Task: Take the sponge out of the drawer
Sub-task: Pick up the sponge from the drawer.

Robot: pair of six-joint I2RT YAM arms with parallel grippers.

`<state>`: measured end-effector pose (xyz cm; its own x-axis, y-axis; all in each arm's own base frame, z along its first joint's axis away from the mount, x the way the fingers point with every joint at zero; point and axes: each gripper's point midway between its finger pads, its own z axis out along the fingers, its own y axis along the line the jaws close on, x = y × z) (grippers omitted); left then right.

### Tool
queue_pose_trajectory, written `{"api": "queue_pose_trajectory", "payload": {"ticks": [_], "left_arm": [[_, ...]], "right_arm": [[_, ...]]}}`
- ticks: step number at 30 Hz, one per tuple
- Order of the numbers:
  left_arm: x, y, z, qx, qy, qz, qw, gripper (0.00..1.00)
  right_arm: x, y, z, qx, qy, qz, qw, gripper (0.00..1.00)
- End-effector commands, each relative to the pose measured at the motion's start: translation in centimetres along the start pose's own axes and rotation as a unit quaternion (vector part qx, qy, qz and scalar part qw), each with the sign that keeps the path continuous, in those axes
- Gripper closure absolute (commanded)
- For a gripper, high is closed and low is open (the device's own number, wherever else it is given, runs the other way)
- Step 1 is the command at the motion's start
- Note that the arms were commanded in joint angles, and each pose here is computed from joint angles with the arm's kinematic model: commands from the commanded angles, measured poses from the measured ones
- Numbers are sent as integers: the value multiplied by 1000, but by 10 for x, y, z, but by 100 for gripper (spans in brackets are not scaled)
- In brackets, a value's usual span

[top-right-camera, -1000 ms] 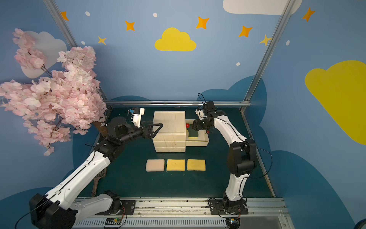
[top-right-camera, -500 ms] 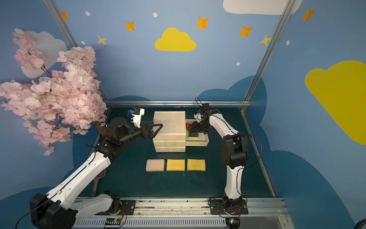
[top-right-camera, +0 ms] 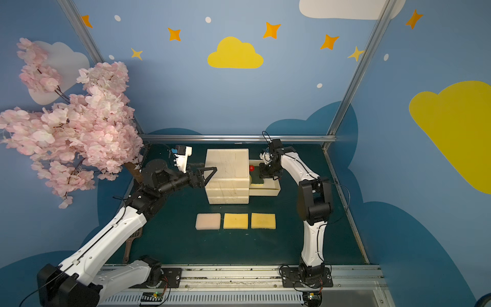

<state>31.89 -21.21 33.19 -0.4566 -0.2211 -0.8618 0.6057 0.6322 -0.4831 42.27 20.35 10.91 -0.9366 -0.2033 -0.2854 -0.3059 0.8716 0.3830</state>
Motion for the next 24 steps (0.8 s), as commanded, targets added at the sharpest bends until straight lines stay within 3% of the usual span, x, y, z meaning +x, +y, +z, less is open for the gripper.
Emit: {"api": "queue_pose_trajectory", "payload": {"ticks": [1, 9, 16, 20, 24], "left_arm": [[-4, -2, -4, 1, -7, 4, 1000, 1], [-6, -8, -7, 11, -6, 3, 1000, 1], [-1, -33, 0, 76, 66, 12, 995, 1], [-1, -48, 7, 125, 96, 12, 987, 2], [-1, -56, 14, 158, 116, 19, 981, 4]], "right_arm": [[-6, 6, -19, 9, -27, -19, 999, 100], [-32, 24, -99, 48, -135, -89, 986, 100], [-34, 20, -171, 151, -214, -189, 946, 100], [-22, 59, -199, 92, -268, -266, 921, 100], [9, 109, -220, -18, -293, -338, 894, 100]]}}
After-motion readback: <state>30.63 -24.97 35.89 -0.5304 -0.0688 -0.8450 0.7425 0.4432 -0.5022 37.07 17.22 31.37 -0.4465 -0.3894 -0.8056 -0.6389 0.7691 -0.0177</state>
